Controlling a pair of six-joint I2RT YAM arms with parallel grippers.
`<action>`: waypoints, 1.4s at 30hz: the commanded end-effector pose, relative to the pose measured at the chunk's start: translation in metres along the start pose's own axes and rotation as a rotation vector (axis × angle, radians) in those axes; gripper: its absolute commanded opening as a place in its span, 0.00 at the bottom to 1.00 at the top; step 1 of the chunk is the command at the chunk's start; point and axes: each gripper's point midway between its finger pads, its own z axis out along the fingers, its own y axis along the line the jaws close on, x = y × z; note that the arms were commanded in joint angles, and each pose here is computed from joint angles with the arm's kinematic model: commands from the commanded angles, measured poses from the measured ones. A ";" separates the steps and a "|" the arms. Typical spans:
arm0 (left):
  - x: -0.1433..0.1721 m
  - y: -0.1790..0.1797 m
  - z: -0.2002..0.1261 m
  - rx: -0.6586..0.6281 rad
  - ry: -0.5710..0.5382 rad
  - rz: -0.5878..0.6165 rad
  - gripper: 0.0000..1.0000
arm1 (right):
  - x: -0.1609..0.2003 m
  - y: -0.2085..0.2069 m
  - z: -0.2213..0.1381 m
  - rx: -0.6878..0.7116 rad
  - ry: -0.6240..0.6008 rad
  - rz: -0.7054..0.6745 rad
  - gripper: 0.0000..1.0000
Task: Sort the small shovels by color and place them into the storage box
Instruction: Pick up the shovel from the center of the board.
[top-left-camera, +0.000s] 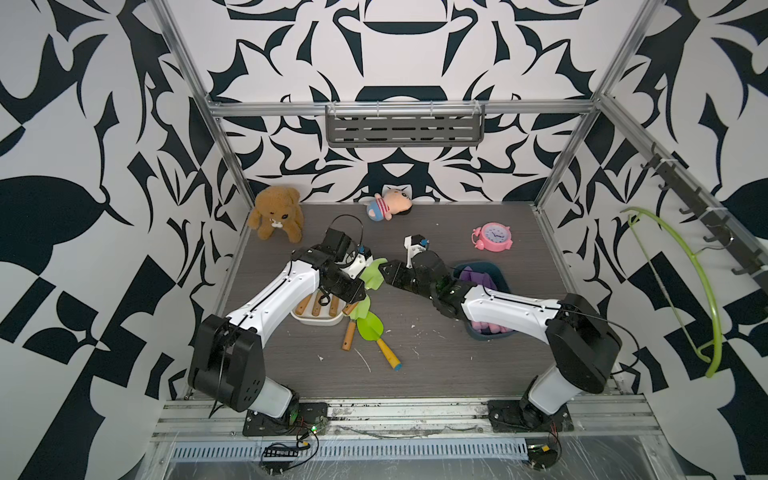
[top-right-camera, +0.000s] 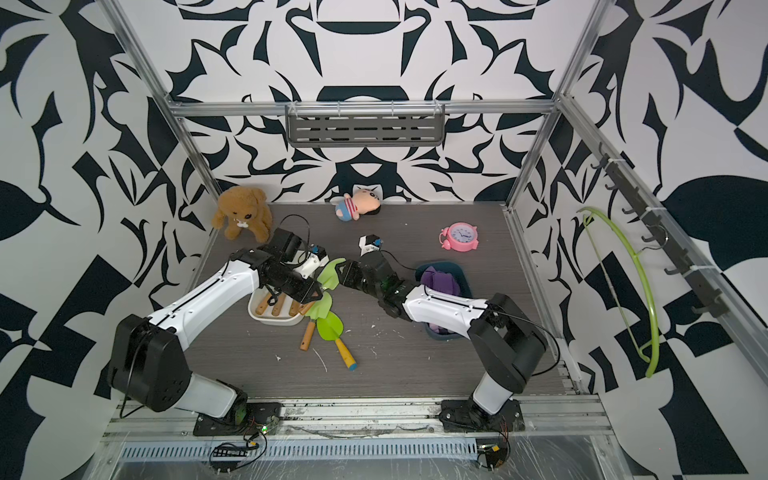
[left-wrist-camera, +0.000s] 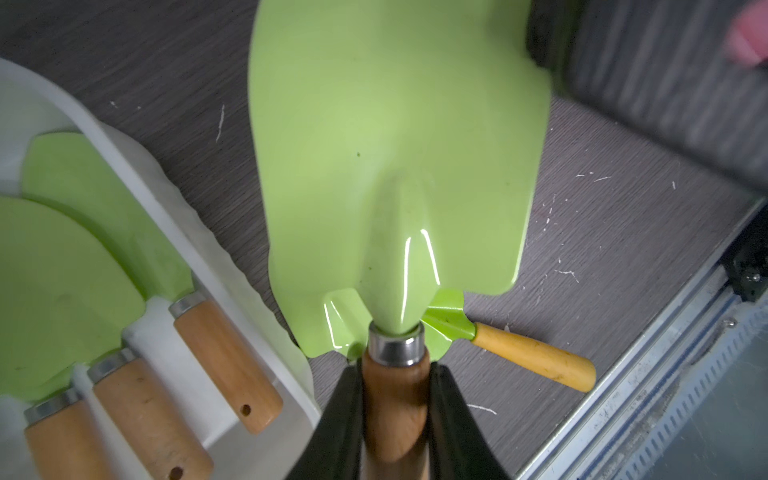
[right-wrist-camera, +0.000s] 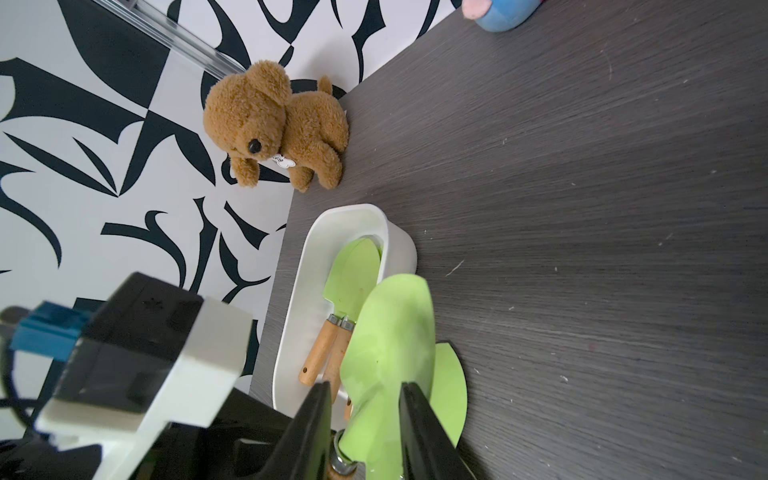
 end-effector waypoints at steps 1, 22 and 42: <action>-0.001 -0.002 -0.004 0.012 -0.012 0.007 0.00 | -0.013 0.014 -0.001 -0.011 -0.032 0.006 0.33; -0.004 -0.005 -0.005 0.031 -0.024 0.004 0.00 | -0.014 0.009 0.001 0.027 -0.031 0.027 0.34; -0.008 -0.016 -0.014 0.172 -0.093 -0.078 0.36 | -0.012 0.022 0.007 -0.052 -0.021 -0.012 0.00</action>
